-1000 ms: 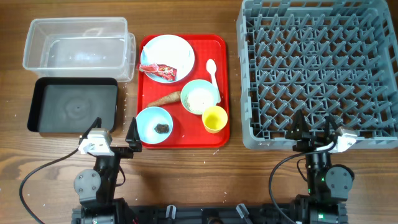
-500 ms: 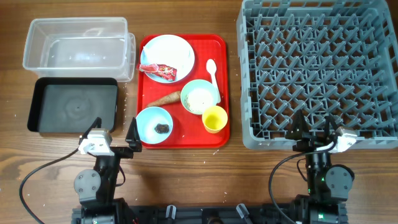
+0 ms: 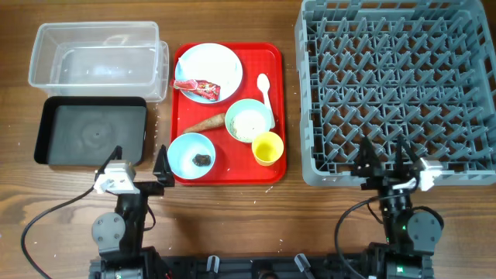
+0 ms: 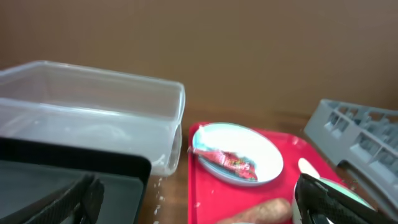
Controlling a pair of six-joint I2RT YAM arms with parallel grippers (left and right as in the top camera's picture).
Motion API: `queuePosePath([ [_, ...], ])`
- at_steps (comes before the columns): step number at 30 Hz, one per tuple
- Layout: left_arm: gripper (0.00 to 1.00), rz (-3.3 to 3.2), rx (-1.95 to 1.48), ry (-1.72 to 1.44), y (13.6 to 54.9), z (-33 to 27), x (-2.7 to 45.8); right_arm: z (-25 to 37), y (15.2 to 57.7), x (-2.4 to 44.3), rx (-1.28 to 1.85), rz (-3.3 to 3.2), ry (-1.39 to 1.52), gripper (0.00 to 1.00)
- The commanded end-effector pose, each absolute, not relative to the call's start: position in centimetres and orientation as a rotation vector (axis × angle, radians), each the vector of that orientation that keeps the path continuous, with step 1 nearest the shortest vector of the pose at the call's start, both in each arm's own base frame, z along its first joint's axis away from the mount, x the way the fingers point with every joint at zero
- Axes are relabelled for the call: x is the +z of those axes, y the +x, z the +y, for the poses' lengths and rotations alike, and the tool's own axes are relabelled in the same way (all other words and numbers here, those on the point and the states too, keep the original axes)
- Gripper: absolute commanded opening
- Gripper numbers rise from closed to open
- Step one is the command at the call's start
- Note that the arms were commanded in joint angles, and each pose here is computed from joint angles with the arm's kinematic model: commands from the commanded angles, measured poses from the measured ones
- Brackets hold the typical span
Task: Sort waste into correct bins and load items into the dishwasher rack
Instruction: 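Move the left gripper toward the white plate on the red tray, then grasp the red wrapper and tissue on the plate with the left gripper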
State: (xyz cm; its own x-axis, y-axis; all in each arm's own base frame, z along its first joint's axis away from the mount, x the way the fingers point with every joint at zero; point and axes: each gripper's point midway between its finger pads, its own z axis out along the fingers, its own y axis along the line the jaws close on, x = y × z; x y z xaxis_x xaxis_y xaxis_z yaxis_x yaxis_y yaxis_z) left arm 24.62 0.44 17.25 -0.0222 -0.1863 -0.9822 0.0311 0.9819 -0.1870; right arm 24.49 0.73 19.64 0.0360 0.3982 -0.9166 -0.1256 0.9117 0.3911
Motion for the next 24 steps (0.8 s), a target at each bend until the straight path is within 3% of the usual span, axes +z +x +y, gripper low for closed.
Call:
queuePosePath([
  [1,1.0,1.516,-0.216,-0.098,24.3,-0.2,19.7,3.0,23.6,22.9,0.38,1.452,-0.004,1.0],
  [7,1.0,1.631,-0.339,-0.089,25.8,-1.6,25.9,5.6,25.1,27.5,0.426,1.552,-0.227,1.0],
  [10,1.0,1.788,-0.411,-0.087,29.7,-2.0,29.6,5.3,27.6,29.1,0.422,1.663,-0.238,1.0],
  [15,1.0,2.206,-0.41,-0.047,37.7,-3.4,31.5,4.6,30.9,29.6,0.435,1.884,-0.204,1.0],
  [18,1.0,2.529,-0.264,-0.066,42.2,-4.7,27.0,3.0,32.1,28.3,0.39,2.04,-0.108,1.0],
  [24,1.0,2.926,-0.39,0.019,44.0,-10.4,13.3,2.4,33.1,25.9,0.391,2.164,-0.048,1.0],
])
